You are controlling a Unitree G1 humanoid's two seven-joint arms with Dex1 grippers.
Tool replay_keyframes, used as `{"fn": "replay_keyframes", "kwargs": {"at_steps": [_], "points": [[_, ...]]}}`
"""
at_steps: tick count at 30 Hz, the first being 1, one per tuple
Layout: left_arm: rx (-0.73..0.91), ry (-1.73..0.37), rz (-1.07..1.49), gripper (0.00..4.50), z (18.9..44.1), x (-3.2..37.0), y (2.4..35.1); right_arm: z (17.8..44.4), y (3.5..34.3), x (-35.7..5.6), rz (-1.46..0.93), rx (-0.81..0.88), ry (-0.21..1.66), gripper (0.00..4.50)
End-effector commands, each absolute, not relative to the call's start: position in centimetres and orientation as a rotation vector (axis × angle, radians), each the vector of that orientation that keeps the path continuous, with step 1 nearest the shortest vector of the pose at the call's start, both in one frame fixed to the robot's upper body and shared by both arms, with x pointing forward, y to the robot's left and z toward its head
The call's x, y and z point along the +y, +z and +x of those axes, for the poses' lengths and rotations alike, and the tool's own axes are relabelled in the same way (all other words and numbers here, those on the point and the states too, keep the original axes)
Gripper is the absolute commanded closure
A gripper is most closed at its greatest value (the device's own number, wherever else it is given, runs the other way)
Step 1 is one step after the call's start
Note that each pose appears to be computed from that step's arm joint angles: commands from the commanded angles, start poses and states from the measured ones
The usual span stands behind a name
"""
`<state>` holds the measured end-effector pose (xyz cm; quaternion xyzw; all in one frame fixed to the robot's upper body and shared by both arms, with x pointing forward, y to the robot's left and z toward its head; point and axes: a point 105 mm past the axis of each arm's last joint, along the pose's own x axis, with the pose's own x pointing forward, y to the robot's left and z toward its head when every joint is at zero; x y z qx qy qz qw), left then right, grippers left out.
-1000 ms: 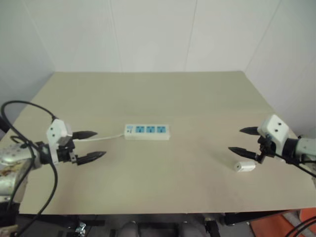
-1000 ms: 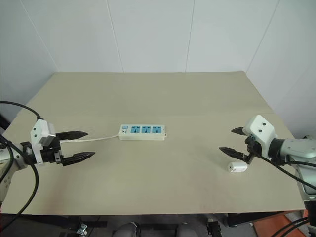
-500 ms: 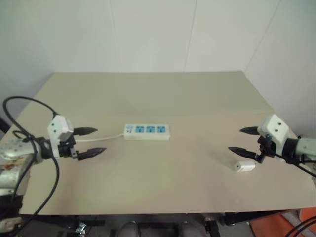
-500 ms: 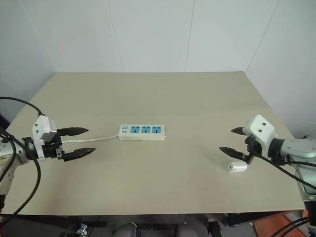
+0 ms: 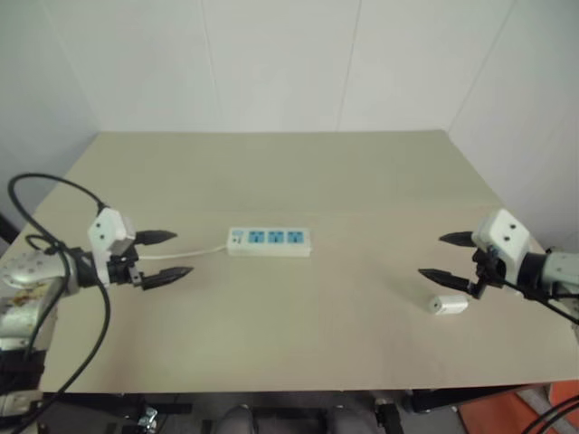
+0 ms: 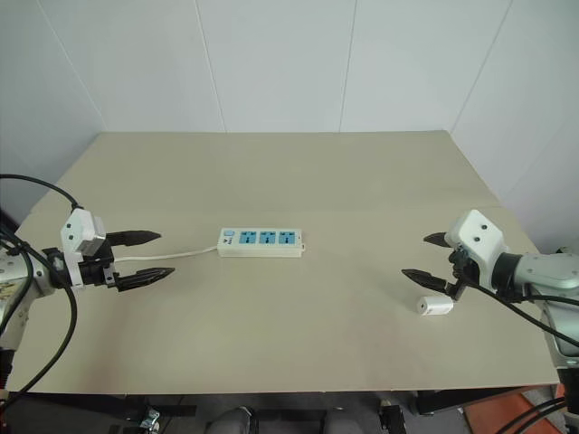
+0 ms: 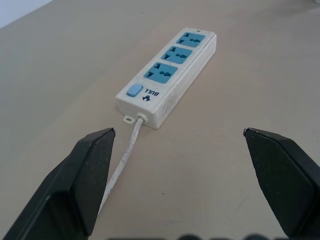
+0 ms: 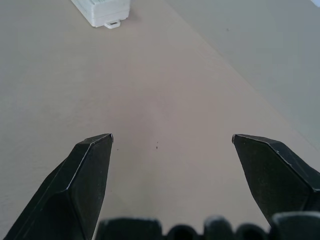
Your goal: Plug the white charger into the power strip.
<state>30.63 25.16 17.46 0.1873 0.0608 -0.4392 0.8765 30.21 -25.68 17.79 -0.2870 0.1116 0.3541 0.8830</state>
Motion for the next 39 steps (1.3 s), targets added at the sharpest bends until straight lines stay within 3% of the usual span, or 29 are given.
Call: {"fn": "replay_keyframes", "kwargs": {"at_steps": [1, 8, 14, 22, 28, 39], "points": [[0.088, -0.873, 0.422, 0.01, 31.9, 25.3, 18.3, 30.3, 19.9, -25.1, -0.623, 0.146, 0.741, 0.0], [0.135, -0.728, 0.468, 0.01, 36.5, 26.1, 17.0, 30.5, 20.1, -24.6, -0.625, 0.134, 0.748, 0.0], [0.287, -0.691, 0.499, 0.01, 40.2, 24.6, 13.6, 30.4, 20.2, -24.3, -0.626, 0.122, 0.749, 0.0], [0.383, -0.759, 0.47, 0.01, 41.7, 21.8, 11.4, 30.0, 20.5, -23.8, -0.618, 0.103, 0.747, 0.0], [0.496, -0.809, 0.523, 0.01, 41.4, 21.0, 9.7, 29.5, 20.6, -23.7, -0.611, 0.097, 0.738, 0.0], [0.602, -0.983, 0.48, 3.65, 39.2, 19.7, 7.1, 28.8, 20.6, -24.1, -0.611, 0.102, 0.714, 0.0]]}}
